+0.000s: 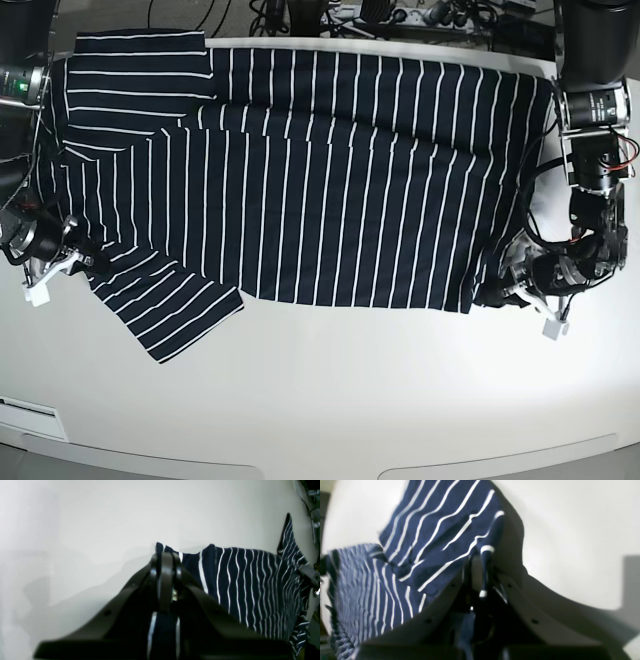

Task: Fold the T-shirt properly
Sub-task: 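Drag the shirt's hem edge with both grippers toward the folded edge, then fold the hem edge over the shirt body with both grippers, then release the hem and move the right gripper to the sleeve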

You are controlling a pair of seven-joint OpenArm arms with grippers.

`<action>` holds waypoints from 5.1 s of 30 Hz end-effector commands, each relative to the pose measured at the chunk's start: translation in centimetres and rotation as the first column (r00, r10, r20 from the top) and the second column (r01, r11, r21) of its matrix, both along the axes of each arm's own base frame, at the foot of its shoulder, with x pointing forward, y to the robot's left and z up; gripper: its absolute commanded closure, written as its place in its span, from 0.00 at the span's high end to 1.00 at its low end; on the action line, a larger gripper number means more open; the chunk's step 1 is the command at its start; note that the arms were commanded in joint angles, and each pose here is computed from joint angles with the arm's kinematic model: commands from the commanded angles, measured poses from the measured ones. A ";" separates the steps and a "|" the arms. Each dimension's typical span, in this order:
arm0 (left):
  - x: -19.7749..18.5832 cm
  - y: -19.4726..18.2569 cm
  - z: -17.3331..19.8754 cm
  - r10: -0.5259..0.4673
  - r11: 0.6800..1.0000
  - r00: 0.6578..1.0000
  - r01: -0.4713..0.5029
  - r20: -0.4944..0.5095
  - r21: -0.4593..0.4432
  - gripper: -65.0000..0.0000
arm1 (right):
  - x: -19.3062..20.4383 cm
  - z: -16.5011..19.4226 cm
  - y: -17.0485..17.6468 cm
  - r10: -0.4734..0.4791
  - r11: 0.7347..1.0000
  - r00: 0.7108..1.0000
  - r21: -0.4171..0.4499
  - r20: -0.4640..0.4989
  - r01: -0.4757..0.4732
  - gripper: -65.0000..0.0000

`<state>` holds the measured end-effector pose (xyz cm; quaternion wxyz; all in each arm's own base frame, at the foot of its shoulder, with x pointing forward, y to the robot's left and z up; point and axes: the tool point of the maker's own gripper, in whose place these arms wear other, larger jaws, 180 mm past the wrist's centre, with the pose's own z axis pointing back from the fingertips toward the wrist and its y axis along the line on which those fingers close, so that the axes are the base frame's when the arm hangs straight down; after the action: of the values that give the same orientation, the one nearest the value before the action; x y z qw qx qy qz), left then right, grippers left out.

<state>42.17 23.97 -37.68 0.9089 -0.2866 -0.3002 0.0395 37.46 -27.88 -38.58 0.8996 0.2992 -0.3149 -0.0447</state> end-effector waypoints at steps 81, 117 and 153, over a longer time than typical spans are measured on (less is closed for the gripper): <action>-11.2 6.7 12.1 -0.477 0.844 0.878 0.467 -0.028 0.265 0.00 | -4.4 10.5 -2.7 0.429 0.764 0.901 -0.558 0.061 -0.325 0.00; -23.2 5.1 5.0 -0.621 0.633 0.681 0.728 -0.390 0.263 0.57 | -8.5 6.7 -4.1 0.426 0.722 0.896 -0.551 -0.124 -0.419 0.67; -22.6 6.6 4.5 -0.537 0.654 0.724 0.682 -0.432 0.329 0.57 | -2.0 2.2 2.8 0.250 0.932 0.959 -0.302 0.135 -0.200 0.65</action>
<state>18.90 30.03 -34.21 0.9427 -0.1450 -0.0356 -0.2985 34.47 -24.49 -37.90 0.9088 0.2089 -0.3386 0.1258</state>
